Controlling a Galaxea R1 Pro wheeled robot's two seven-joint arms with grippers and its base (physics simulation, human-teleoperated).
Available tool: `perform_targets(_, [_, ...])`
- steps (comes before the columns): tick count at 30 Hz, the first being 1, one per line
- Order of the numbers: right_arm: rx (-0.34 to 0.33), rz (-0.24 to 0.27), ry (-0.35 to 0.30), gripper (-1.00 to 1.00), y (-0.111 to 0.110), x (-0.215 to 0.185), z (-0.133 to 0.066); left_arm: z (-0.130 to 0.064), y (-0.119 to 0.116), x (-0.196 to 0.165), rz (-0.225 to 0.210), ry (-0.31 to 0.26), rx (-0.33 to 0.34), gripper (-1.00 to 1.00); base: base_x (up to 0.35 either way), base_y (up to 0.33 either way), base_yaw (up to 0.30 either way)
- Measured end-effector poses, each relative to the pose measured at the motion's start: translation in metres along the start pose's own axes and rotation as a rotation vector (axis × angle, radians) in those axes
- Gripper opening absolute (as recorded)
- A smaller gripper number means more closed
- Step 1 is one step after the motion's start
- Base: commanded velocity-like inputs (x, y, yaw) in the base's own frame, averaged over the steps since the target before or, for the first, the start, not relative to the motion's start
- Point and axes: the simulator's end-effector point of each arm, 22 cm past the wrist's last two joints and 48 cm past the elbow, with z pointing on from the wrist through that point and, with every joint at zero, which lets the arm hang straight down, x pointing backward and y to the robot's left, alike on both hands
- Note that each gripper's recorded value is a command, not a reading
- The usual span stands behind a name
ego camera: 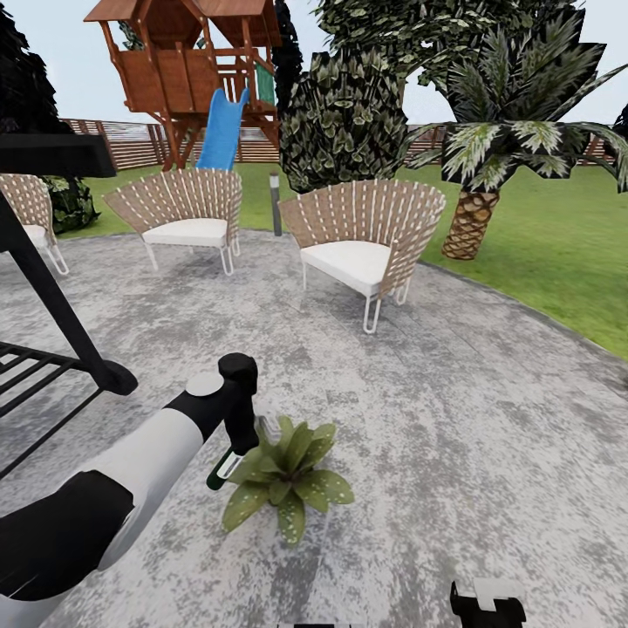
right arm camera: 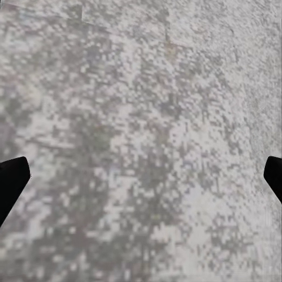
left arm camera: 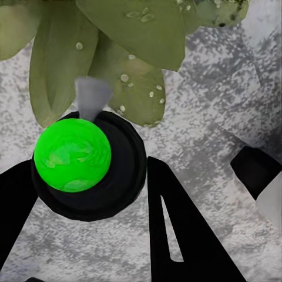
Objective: Pick up the pesticide atomizer in the garden and spray insectifuge to fully cover both potted plants in the garden.
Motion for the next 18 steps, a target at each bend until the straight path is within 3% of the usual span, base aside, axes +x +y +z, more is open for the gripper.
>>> perform_targets(6, [0.001, 0.003, -0.002, 1.0, -0.0004, -0.0013, 0.0001, -0.0011, 0.0004, 0.0004, 0.0, 0.0, -0.002, -1.0, -0.017, 0.283, -0.215])
perform_targets(13, [0.002, 0.004, -0.006, 1.0, -0.0007, -0.0031, 0.0, -0.0034, 0.0, -0.0003, -0.001, -0.004, -0.004, -1.0, -0.226, 0.241, -0.279])
perform_targets(18, [0.002, 0.005, -0.009, 1.0, -0.001, -0.0046, -0.0002, -0.005, -0.0002, 0.0001, -0.004, -0.006, -0.006, -1.0, -0.056, 0.316, -0.236])
